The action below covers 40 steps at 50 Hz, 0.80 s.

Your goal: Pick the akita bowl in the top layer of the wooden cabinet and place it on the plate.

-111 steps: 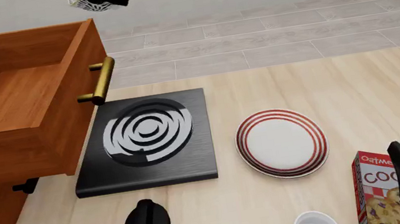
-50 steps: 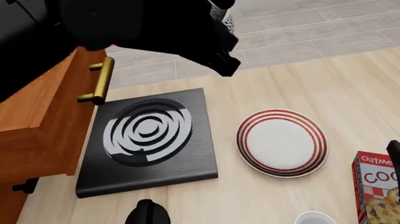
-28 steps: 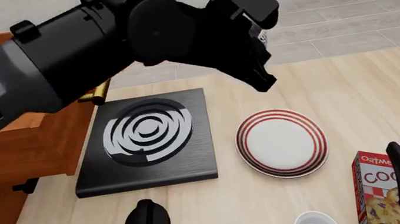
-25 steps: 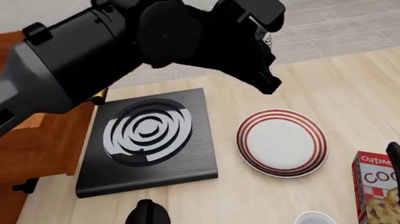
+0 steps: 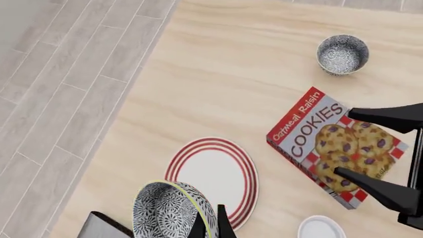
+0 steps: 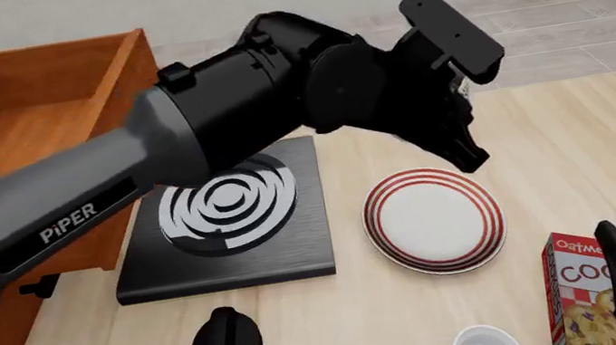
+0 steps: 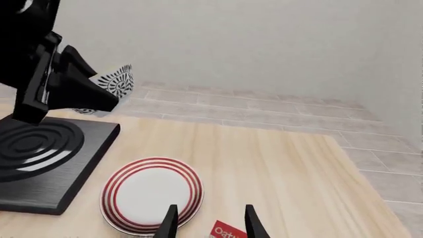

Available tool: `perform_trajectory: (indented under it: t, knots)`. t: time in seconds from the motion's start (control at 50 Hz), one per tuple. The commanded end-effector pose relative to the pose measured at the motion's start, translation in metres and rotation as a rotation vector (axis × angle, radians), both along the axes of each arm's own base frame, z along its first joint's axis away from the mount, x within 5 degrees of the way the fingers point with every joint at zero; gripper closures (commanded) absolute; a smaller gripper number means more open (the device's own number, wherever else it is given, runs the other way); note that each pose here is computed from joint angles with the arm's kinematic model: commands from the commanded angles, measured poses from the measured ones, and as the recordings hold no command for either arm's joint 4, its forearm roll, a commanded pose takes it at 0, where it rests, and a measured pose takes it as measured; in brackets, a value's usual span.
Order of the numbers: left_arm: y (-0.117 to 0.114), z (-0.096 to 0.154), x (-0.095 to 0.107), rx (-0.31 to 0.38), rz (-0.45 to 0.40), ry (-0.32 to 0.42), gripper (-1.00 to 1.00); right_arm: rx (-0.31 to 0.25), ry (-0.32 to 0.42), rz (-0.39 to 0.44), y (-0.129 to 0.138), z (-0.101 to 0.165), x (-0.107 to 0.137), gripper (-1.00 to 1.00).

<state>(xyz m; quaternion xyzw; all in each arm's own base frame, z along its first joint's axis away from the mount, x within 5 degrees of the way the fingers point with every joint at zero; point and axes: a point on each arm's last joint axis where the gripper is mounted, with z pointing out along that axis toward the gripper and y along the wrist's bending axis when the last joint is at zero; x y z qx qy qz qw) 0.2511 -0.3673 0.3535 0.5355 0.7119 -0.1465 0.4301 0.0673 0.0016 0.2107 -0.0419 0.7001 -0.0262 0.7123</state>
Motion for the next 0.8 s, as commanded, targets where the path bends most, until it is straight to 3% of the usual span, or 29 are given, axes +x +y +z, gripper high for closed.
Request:
perform_trajectory:
  t: [0.02, 0.46, 0.8]
  knots:
    - [-0.014, -0.017, 0.008, 0.01, 0.001, 0.01, 1.0, -0.001, 0.001, -0.001, 0.0, 0.0, -0.001, -1.0]
    - [-0.022, -0.08, 0.059, 0.121, 0.045, 0.041, 1.0, 0.007, -0.003, -0.007, 0.0, 0.0, 0.0, -1.0]
    - [-0.025, -0.117, 0.068, 0.207, -0.006, 0.025, 1.0, 0.02, -0.007, -0.005, 0.0, 0.0, -0.002, -1.0]
